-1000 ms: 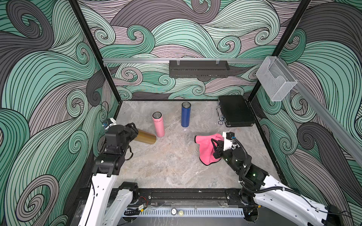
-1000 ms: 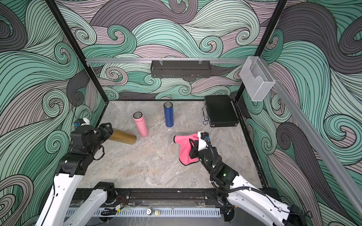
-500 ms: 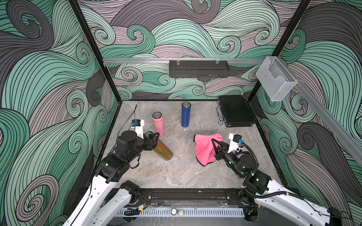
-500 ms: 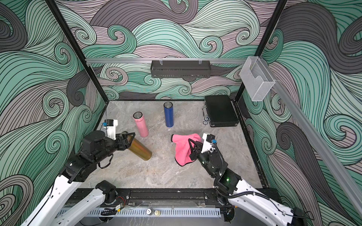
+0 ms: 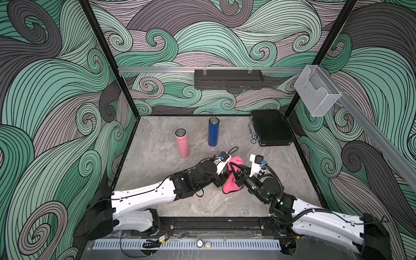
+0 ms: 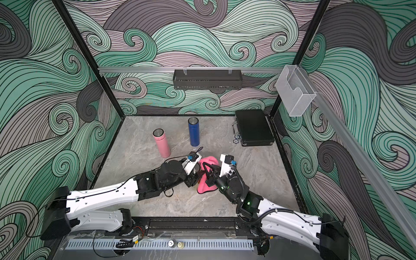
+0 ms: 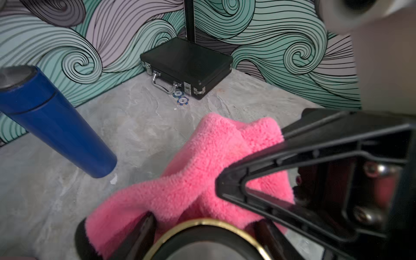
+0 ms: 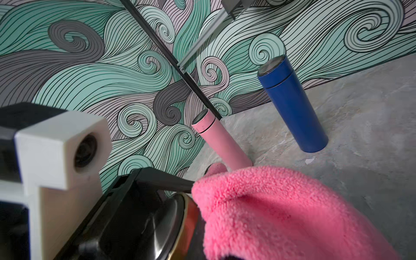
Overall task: Wipe the surface of the thermos
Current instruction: Wipe the dirt from the surface of the thermos.
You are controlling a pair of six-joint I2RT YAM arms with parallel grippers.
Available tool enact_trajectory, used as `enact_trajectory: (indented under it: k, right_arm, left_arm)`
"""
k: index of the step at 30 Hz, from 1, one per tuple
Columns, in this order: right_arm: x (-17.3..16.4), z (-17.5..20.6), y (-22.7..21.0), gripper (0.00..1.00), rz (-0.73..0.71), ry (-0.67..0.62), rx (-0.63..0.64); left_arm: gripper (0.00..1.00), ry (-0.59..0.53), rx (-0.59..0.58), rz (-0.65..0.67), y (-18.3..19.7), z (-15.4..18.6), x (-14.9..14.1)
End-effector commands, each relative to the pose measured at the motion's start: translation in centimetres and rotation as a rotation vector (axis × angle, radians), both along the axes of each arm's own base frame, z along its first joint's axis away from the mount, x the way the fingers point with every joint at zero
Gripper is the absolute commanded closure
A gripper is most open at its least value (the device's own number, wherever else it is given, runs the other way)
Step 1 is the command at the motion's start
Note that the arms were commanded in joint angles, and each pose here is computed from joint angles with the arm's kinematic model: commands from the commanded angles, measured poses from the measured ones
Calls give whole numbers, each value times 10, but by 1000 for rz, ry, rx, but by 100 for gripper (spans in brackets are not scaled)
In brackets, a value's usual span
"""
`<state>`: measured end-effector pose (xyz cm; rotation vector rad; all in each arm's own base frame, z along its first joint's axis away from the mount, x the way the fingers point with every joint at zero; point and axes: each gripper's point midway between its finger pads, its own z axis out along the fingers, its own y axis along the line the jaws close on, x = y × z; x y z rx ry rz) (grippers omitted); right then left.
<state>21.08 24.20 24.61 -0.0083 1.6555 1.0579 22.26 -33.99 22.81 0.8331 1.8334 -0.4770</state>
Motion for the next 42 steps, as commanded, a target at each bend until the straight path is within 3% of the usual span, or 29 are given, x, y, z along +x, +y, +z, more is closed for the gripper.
enact_trajectory:
  k: [1,7,12,18,25,28,36,39,42]
  right_arm:
    - [1,18,-2,100,-24,-2,91]
    - [17,-17,-17,100,-63,86,114]
    - [31,-27,-15,100,-8,117,145]
    - [26,-24,6,100,100,93,169]
    - [6,28,15,100,210,-5,209]
    - [3,26,11,100,188,7,197]
    - [16,-46,4,100,99,138,112]
    - [17,-46,5,100,95,144,96]
    - [13,-23,6,100,111,101,84]
  left_arm:
    - [100,-189,-170,110,-6,80,27]
    - [100,-223,-223,76,-8,83,23]
    - [100,-216,-172,66,-5,73,26]
    - [100,-129,-303,-53,2,72,20]
    - [100,-165,-289,-166,-2,66,5]
    - [100,-191,-307,-154,3,68,5]
    - [100,-225,-331,-174,4,78,1]
    - [100,-243,-339,-180,4,80,1]
    - [100,-253,-348,-178,5,84,1]
